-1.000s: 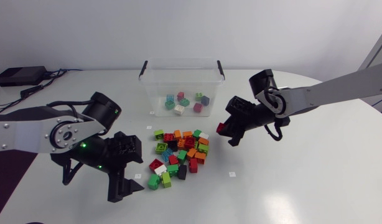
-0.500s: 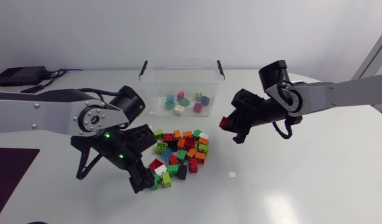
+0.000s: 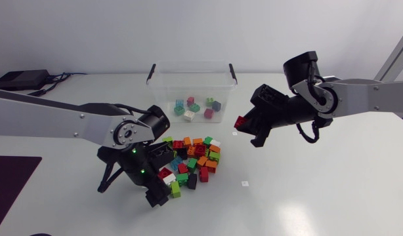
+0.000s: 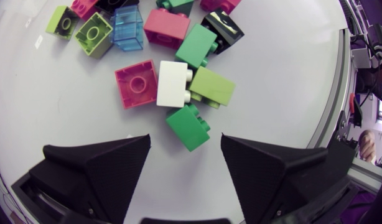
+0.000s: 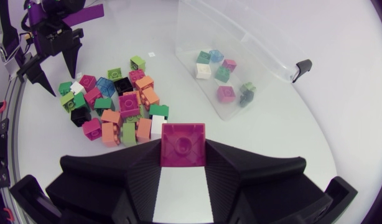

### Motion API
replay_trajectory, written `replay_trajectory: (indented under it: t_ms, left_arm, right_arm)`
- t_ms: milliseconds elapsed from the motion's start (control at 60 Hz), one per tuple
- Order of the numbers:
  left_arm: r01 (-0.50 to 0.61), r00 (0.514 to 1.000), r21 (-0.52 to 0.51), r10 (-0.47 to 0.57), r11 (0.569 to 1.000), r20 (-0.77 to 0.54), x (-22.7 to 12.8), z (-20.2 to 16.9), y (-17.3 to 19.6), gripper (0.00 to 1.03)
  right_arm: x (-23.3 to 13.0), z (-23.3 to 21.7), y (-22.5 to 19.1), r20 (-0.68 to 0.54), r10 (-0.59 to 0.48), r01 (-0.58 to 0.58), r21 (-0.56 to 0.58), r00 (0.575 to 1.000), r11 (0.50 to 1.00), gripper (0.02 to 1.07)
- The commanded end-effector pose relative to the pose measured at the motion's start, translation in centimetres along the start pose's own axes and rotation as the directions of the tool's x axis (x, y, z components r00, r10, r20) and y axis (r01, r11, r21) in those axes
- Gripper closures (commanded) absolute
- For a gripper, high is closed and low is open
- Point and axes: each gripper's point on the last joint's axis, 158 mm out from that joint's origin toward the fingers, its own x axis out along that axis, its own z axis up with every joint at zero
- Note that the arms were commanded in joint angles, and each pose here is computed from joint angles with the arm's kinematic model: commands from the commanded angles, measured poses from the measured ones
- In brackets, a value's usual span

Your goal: Place the duplo bricks in the container

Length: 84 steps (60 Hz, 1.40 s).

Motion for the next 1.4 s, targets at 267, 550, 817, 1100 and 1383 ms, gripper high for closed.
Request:
replay_trajectory:
  t_ms: [267, 550, 817, 1100, 1383]
  left_arm:
    - [0.001, 1.000, -0.027, -0.001, 1.000, -0.004, 1.4, 1.6, 0.3, 0.63]
    - [0.014, 0.998, -0.028, -0.016, 1.000, -0.055, 2.1, 0.0, 0.2, 0.72]
    - [0.008, 1.000, 0.015, -0.008, 1.000, -0.029, -0.6, -1.7, 0.7, 0.73]
    - [-0.045, 0.994, 0.078, 0.037, 0.996, 0.099, -5.5, -0.9, 1.1, 0.73]
    - [-0.056, 0.968, 0.115, 0.026, 0.992, 0.250, -10.6, 2.6, 1.8, 0.73]
  right_arm:
    - [-2.4, 2.4, -1.1, 0.039, -0.031, 0.031, 0.005, 0.999, 1.000, 0.91]
    - [-4.4, 7.0, -3.4, 0.128, -0.091, 0.088, 0.033, 0.988, 0.996, 0.91]
    - [-3.7, 11.0, -5.5, 0.197, -0.122, 0.111, 0.067, 0.973, 0.992, 0.91]
    - [-0.1, 13.3, -7.6, 0.216, -0.138, 0.121, 0.090, 0.967, 0.989, 0.91]
    - [3.3, 13.9, -9.4, 0.213, -0.164, 0.144, 0.106, 0.963, 0.984, 0.91]
